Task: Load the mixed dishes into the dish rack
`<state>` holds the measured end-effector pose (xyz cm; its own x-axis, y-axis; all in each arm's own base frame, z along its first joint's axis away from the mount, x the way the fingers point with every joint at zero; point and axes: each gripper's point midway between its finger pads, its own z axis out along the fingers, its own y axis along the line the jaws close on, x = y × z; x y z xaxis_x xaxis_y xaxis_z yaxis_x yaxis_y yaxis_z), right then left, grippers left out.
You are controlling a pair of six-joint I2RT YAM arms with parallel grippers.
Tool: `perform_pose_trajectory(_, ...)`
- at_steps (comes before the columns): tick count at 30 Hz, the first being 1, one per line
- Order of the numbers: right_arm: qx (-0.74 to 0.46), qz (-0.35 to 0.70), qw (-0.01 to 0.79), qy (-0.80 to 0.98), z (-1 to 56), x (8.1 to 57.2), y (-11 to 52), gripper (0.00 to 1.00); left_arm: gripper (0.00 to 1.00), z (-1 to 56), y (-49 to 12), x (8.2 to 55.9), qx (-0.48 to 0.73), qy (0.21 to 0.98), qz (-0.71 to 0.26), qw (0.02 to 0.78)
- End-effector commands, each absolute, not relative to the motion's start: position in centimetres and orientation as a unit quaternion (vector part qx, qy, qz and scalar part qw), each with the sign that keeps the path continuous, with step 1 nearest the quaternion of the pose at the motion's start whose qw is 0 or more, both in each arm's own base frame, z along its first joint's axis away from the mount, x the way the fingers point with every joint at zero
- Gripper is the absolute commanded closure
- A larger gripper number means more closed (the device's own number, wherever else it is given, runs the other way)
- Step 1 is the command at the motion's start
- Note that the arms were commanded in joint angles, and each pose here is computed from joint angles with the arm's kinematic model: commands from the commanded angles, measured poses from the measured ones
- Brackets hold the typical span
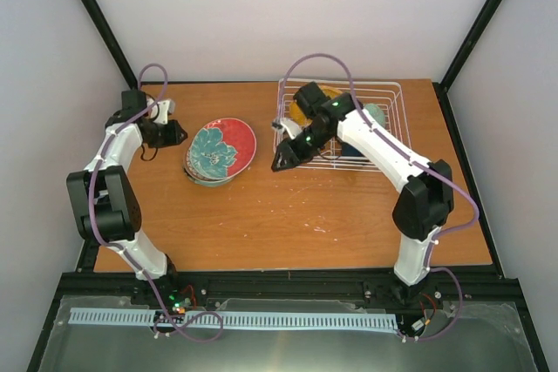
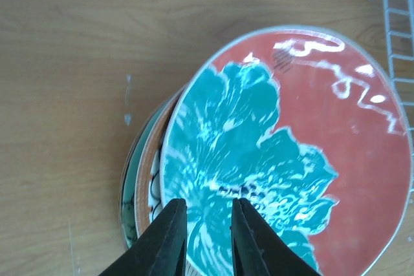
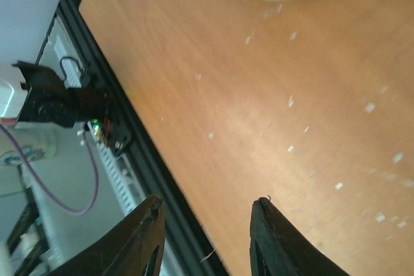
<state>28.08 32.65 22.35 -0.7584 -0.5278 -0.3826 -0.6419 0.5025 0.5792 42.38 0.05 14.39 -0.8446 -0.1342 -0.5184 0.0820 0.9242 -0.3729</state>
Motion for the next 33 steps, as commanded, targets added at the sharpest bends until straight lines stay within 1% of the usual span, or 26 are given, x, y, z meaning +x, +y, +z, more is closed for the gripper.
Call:
perform_pose_trajectory(1,-0.316,0.361,-0.034,0.877,19.7,23.9,33.4,0.64,0.79,13.6,0.5,40.4,-0.035,0.949,-0.175,0.259)
perform_pose_trajectory(4,-0.311,0.35,-0.058,0.882,18.5,23.4,34.9,0.68,0.8,13.4,0.8,40.1,-0.042,0.949,-0.163,0.265)
perform_pose_trajectory(7,-0.294,0.37,-0.068,0.879,17.6,23.6,36.7,0.68,0.8,13.5,0.7,39.8,-0.043,0.948,-0.165,0.27)
perform_pose_trajectory(10,-0.281,0.351,-0.08,0.89,15.8,24.3,36.8,0.66,0.8,13.8,0.6,39.6,-0.04,0.945,-0.163,0.28)
perform_pose_trajectory(16,-0.256,0.303,-0.026,0.918,14.0,28.7,37.9,0.66,0.8,14.6,0.5,39.7,-0.036,0.941,-0.165,0.294)
perform_pose_trajectory(19,-0.254,0.291,-0.017,0.922,13.7,30.5,39.0,0.64,0.8,15.0,0.7,39.8,-0.034,0.94,-0.16,0.3)
perform_pose_trajectory(21,-0.252,0.28,-0.029,0.926,12.1,31.2,39.4,0.63,0.8,15.1,0.7,39.7,-0.034,0.939,-0.159,0.302)
perform_pose_trajectory(23,-0.253,0.275,-0.023,0.927,11.6,32.1,39.9,0.64,0.8,15.1,0.7,39.7,-0.033,0.939,-0.157,0.305)
perform_pose_trajectory(28,-0.235,0.229,-0.003,0.944,9.9,34.1,39.2,0.65,0.8,15.1,0.8,39.4,-0.032,0.938,-0.151,0.309)
perform_pose_trajectory(33,-0.212,0.205,0.046,0.955,10.6,36.7,38.3,0.64,0.8,14.9,0.9,39.2,-0.032,0.938,-0.149,0.311)
